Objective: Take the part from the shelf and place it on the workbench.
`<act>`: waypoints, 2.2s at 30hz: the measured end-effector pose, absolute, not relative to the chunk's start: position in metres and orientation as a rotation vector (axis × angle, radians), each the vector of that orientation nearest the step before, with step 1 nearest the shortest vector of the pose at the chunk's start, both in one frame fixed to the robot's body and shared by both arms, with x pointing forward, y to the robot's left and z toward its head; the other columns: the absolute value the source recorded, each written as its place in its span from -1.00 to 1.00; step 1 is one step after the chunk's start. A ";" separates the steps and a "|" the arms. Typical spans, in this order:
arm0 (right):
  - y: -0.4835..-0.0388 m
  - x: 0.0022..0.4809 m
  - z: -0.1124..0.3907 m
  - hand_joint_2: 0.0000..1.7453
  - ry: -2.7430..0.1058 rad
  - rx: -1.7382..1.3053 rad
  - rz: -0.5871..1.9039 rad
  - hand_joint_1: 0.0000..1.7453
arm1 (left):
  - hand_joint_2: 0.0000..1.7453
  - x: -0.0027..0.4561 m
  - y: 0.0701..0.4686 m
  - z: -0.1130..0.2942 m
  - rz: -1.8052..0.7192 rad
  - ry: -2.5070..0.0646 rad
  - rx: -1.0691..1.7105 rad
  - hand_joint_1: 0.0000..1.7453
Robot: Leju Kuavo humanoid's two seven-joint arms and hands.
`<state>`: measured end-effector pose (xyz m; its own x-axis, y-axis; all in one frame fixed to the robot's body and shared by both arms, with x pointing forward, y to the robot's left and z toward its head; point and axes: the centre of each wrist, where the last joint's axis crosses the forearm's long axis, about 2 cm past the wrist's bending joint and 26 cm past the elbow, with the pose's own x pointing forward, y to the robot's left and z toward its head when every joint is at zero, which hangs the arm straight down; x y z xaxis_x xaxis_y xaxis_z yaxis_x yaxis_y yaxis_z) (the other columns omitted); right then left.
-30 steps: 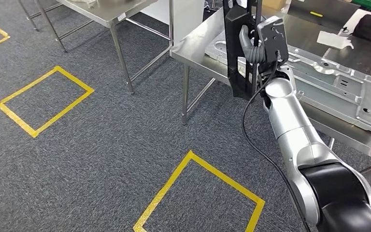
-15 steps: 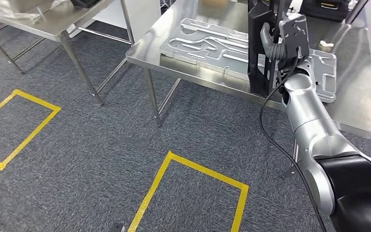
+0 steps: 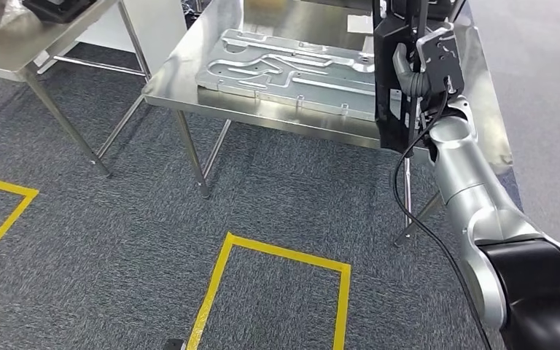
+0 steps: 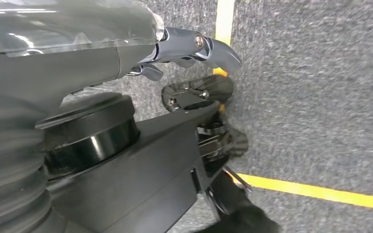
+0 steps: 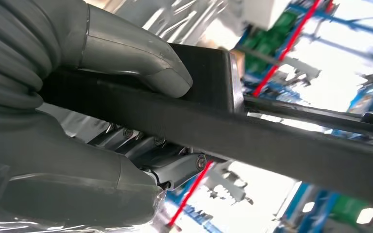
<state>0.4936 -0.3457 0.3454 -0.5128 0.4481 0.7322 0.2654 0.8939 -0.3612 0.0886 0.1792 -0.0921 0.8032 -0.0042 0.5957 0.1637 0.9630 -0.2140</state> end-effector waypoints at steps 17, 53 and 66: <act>-0.342 0.488 0.337 1.00 -2.107 -0.535 0.282 1.00 | 1.00 0.077 0.185 -0.095 -0.043 -0.563 -0.331 -1.00; -0.316 0.497 0.359 1.00 -1.880 -0.766 0.633 1.00 | 1.00 0.075 0.189 -0.097 0.077 -0.522 -0.324 -1.00; -0.246 0.509 0.402 1.00 -1.643 -1.131 1.266 1.00 | 1.00 0.089 0.188 -0.094 0.037 -0.518 -0.331 -1.00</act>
